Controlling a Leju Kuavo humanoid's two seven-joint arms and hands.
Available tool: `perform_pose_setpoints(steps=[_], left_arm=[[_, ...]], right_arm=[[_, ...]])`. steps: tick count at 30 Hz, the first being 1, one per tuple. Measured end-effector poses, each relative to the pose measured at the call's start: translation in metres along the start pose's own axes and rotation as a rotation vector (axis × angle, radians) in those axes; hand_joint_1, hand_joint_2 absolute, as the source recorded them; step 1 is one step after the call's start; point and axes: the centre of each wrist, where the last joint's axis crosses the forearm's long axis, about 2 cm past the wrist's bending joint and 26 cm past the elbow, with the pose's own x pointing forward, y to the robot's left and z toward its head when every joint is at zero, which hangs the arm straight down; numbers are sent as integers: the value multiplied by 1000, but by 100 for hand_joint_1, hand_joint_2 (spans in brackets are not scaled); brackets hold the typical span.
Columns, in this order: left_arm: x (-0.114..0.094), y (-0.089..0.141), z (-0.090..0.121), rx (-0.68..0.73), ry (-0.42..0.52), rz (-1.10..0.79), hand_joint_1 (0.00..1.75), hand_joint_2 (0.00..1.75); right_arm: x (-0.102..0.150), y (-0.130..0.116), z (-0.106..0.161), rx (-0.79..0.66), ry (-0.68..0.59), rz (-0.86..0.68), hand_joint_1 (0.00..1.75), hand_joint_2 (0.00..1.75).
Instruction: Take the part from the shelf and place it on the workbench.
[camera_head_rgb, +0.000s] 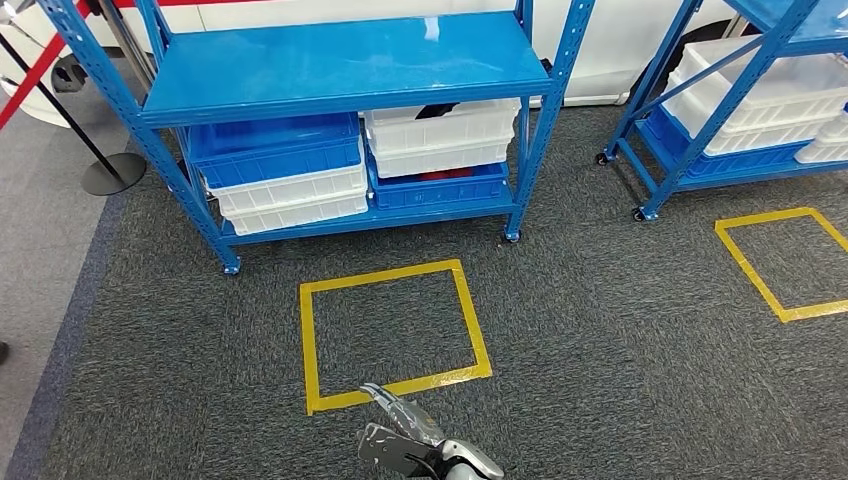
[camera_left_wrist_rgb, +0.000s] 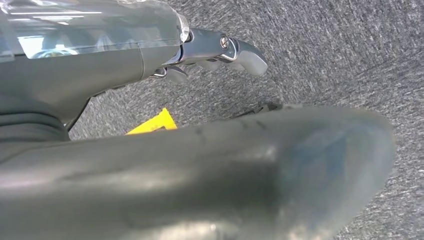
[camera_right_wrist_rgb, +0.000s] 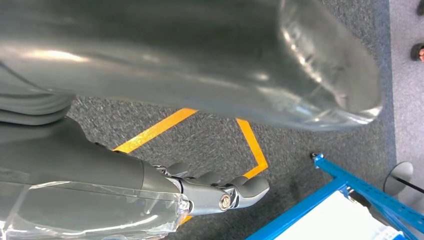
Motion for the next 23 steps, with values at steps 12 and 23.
perform_pose_setpoints(steps=[12,23], left_arm=[[2,0,-1,0,-9,6,0,0],[2,-1,-1,1,-10,8,0,0]], right_arm=[[-6,2,8,0,26,-37,0,0],[-4,2,5,-3,17,-44,0,0]])
